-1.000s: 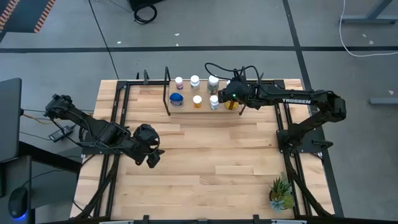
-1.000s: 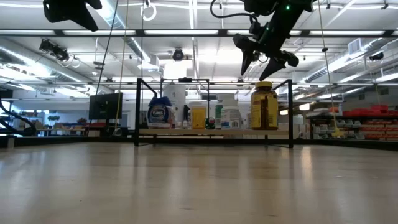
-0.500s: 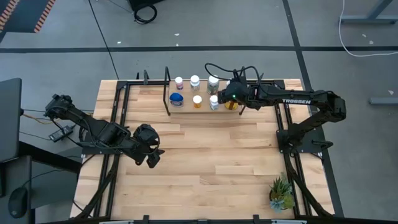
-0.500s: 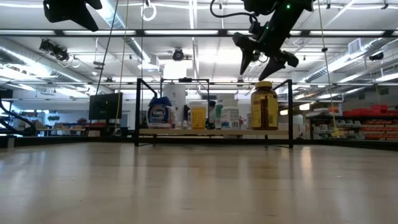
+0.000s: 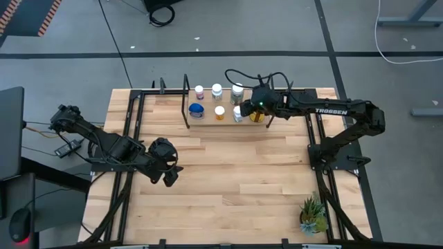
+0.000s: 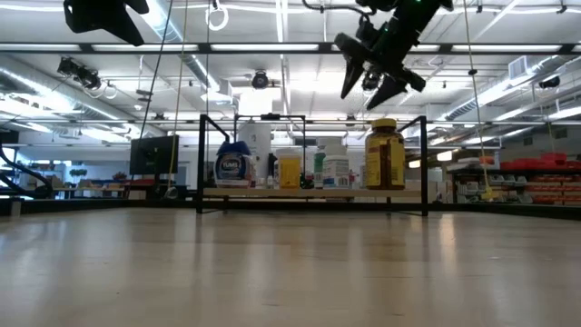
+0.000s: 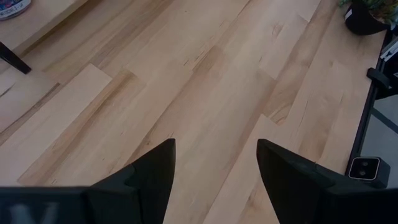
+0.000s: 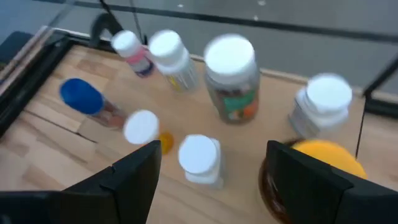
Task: Pick and place medicine bottles onto shelf by color
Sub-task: Return to Home Position
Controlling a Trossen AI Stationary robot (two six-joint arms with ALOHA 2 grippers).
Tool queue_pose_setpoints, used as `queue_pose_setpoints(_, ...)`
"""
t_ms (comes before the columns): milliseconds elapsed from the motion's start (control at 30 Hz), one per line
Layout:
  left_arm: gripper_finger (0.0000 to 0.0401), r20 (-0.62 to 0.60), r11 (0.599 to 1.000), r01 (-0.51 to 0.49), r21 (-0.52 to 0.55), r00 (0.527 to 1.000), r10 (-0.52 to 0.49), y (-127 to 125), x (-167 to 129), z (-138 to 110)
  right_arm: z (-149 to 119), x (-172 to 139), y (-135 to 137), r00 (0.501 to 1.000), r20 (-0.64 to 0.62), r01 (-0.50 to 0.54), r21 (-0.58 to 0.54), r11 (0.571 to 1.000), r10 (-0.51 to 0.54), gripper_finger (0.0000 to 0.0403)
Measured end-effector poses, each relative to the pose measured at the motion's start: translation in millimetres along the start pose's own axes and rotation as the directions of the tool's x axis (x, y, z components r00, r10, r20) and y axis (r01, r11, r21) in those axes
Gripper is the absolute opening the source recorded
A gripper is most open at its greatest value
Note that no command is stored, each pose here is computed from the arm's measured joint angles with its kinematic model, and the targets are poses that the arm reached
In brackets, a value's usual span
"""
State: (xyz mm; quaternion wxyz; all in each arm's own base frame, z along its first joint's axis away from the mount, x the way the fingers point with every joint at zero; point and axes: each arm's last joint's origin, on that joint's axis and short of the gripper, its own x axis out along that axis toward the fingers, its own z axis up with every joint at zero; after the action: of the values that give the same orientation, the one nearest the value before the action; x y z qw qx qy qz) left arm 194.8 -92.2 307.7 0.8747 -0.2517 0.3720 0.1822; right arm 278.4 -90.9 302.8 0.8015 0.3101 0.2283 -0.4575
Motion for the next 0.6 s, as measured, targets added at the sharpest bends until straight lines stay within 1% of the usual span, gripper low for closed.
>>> queue_pose_setpoints(67, 0.0231, 0.000, 1.000, 0.000, 0.000, 1.000, 0.000, 0, 0, 0, 8, -6, 4, 1.000, 0.016, -0.015, -0.041, 0.999, 0.015, 0.0296)
queue_pose_setpoints(133, 0.0231, 0.000, 1.000, 0.000, 0.000, 1.000, 0.000, 0, 0, 0, 17, -10, 5, 0.999, 0.037, -0.012, -0.051, 0.999, 0.014, 0.0296)
queue_pose_setpoints(200, 0.0231, 0.002, 1.000, -0.001, 0.000, 1.000, 0.001, 0, 0, 0, 25, -12, 1, 0.999, 0.042, 0.014, -0.027, 1.000, -0.013, 0.0296)
queue_pose_setpoints(267, 0.0231, 0.008, 1.000, -0.005, -0.007, 1.000, 0.005, 0, 0, 0, 29, -10, -4, 0.999, 0.039, 0.035, 0.023, 0.999, -0.036, 0.0293)
queue_pose_setpoints(333, 0.0231, 0.019, 1.000, -0.009, -0.012, 1.000, 0.010, 0, 0, 1, 31, -8, -11, 0.999, 0.000, 0.049, 0.076, 0.996, -0.049, 0.0290)
queue_pose_setpoints(433, 0.0231, 0.037, 1.000, -0.012, -0.023, 0.999, 0.013, 0, 0, 1, 29, -3, -16, 0.998, -0.057, 0.036, 0.121, 0.992, -0.029, 0.0286)
queue_pose_setpoints(600, 0.0231, 0.050, 0.999, -0.004, -0.037, 0.999, 0.006, -1, 0, 2, 24, -3, -13, 0.995, -0.100, -0.001, 0.096, 0.995, 0.010, 0.0284)
